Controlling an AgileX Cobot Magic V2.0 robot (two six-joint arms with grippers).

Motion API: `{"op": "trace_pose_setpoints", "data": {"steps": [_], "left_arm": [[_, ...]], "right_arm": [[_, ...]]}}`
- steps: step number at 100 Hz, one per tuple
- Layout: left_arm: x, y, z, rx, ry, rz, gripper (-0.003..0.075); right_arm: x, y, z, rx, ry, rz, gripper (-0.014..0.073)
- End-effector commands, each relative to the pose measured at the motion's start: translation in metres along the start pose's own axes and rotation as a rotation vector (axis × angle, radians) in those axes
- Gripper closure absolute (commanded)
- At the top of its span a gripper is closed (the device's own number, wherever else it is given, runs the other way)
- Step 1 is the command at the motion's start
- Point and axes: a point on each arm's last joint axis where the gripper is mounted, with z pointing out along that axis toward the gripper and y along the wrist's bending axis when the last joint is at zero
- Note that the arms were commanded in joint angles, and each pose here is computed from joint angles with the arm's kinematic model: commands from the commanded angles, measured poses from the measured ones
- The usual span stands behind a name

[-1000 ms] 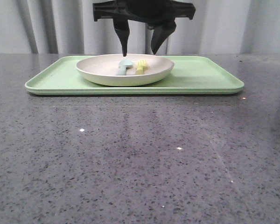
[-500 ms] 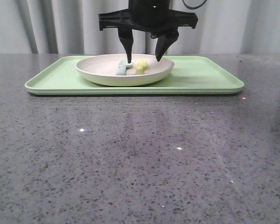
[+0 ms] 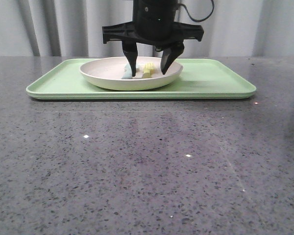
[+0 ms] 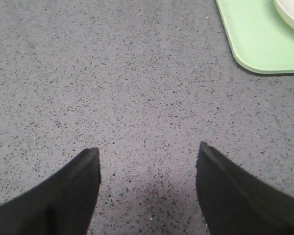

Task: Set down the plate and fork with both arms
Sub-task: 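Lower the right gripper and grasp the yellow fork handle, then carry the yellow fork off the plate onto the tray beside it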

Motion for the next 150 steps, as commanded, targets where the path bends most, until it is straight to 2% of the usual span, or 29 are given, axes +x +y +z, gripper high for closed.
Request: {"op": "trace_pose_setpoints", "data": {"steps": [1, 47, 70, 85, 120, 150], "left_arm": [[-0.013, -0.001, -0.005, 0.003, -0.090, -0.019, 0.0300], [-0.013, -0.001, -0.005, 0.003, -0.091, -0.019, 0.0300], [-0.013, -0.001, -0.005, 0.003, -0.091, -0.019, 0.0300], [-0.013, -0.001, -0.005, 0.003, -0.091, -0.019, 0.0300], [-0.013, -0.001, -0.005, 0.003, -0.091, -0.019, 0.0300], [-0.013, -0.001, -0.005, 0.003, -0.091, -0.019, 0.0300]], "right_arm": [[-0.019, -0.001, -0.033, -0.046, -0.111, 0.016, 0.0139], [-0.015, 0.000, -0.023, -0.036, -0.082, 0.016, 0.0153], [-0.014, -0.001, -0.023, -0.031, -0.072, 0.020, 0.0396], [-0.014, -0.001, -0.023, -0.030, -0.069, 0.038, 0.0469], [-0.013, -0.001, -0.024, -0.027, -0.064, 0.050, 0.0486], [-0.021, -0.009, -0.047, -0.039, -0.107, 0.069, 0.0486]]}}
